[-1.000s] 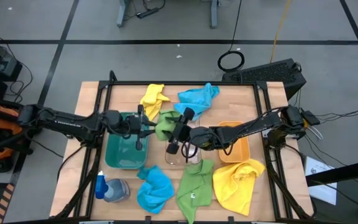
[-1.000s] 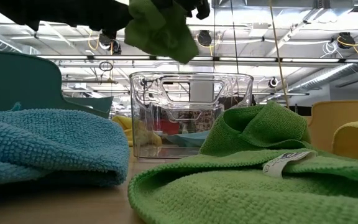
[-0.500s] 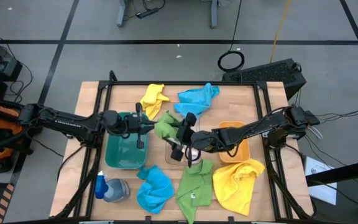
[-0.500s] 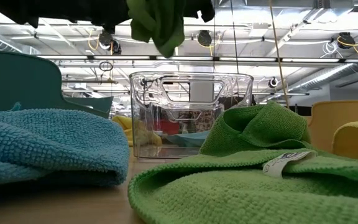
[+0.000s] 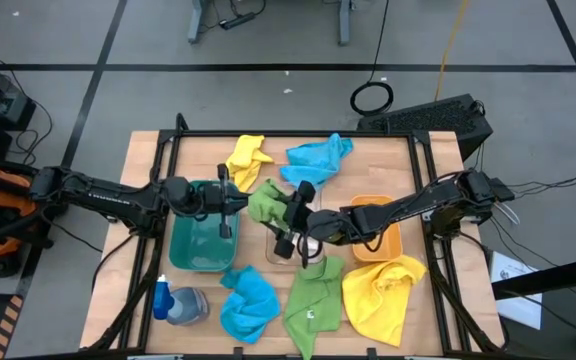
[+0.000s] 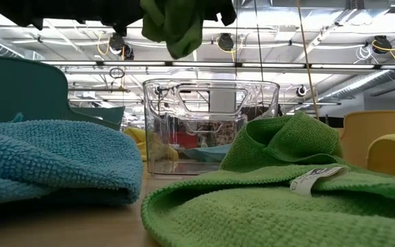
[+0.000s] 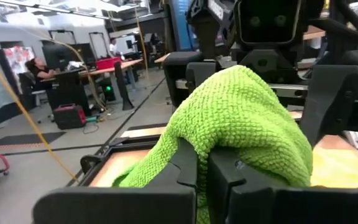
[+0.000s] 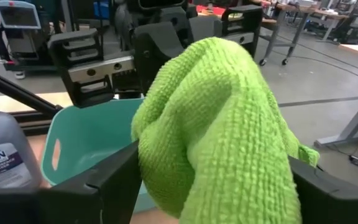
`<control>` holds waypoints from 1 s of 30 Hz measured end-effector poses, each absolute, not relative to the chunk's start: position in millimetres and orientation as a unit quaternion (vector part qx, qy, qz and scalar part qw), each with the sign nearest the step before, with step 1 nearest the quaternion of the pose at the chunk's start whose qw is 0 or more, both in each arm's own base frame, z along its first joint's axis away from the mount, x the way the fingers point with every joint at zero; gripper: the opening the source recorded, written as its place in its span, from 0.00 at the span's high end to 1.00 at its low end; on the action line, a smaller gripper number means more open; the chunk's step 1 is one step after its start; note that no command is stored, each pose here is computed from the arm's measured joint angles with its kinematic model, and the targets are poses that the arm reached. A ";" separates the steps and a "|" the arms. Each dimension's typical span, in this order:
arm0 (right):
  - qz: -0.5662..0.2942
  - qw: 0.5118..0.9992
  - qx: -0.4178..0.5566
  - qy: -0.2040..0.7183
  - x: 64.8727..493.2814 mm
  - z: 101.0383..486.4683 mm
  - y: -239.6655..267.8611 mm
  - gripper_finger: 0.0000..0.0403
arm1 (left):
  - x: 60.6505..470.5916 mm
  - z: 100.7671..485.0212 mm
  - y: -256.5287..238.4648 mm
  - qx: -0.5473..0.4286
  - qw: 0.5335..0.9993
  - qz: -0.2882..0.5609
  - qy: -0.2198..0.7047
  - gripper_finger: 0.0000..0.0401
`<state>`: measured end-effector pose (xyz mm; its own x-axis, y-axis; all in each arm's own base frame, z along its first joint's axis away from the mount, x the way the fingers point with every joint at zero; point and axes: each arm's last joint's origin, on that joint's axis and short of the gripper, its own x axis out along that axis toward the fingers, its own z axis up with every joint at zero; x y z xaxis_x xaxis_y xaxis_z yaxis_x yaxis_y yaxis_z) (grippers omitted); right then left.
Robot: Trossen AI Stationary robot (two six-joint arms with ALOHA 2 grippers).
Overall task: Sort microfiber towel by color & place in baskets
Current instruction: Put the top green microfiber towel into the yellow bin
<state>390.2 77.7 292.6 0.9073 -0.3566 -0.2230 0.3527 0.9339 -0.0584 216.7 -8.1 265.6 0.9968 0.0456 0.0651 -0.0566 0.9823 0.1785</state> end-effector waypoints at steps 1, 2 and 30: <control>-0.183 0.976 -0.008 0.115 390.4 292.6 76.4 0.31 | 216.7 265.6 -8.9 0.088 0.996 0.013 -0.032 0.97; -0.184 0.976 -0.008 0.116 390.6 292.6 75.4 0.31 | 216.7 265.6 -9.7 0.084 0.996 -0.002 -0.033 0.96; -0.189 0.956 -0.040 0.219 342.5 317.5 68.1 0.97 | 216.6 256.6 -12.8 0.054 0.997 -0.056 0.011 0.42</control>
